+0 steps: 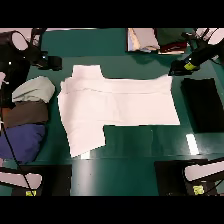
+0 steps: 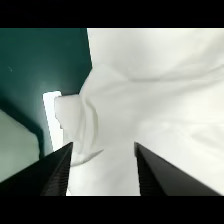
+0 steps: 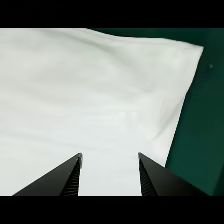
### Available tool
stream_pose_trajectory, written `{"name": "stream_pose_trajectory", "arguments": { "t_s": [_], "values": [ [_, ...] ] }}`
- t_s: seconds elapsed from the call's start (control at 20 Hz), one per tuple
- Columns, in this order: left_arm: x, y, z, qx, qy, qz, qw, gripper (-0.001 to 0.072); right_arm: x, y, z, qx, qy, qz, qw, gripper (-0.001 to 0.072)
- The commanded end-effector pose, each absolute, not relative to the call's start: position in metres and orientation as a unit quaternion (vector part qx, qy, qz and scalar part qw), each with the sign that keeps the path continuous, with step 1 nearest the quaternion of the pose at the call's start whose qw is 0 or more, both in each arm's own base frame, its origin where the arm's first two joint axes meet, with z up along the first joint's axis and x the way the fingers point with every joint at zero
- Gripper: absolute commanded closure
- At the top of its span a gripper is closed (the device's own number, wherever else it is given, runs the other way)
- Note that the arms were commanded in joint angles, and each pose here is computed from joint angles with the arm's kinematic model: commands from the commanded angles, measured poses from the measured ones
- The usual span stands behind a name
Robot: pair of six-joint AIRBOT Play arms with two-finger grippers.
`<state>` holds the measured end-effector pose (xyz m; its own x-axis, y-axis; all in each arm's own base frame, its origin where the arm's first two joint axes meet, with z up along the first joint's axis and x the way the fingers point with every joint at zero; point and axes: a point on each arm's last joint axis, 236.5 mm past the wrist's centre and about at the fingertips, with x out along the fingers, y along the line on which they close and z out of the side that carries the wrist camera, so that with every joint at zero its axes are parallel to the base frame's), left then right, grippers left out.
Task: Fold the shirts.
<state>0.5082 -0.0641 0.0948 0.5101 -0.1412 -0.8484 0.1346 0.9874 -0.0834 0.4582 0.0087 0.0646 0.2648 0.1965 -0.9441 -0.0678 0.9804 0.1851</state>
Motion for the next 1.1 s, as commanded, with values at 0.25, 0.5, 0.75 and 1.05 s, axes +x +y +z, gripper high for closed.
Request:
{"name": "stream_pose_trajectory", "arguments": {
  "t_s": [0.25,0.5,0.75,1.05],
  "values": [
    [0.395,-0.002,0.064,-0.072,0.580,-0.045,0.810,0.0238,0.403,0.030,0.088,0.128,0.596,0.162,0.776,0.0299],
    [0.287,-0.033,-0.034,-0.145,0.647,-0.052,0.747,0.0238,0.347,0.048,0.078,0.166,0.594,0.175,0.768,0.0299],
    [0.287,-0.070,-0.069,-0.249,0.610,-0.069,0.749,0.0239,0.324,0.065,0.076,0.155,0.586,0.184,0.774,0.0300],
    [0.296,-0.092,-0.084,-0.246,0.599,-0.077,0.758,0.0239,0.320,0.071,0.079,0.149,0.587,0.193,0.772,0.0301]
  ]
}}
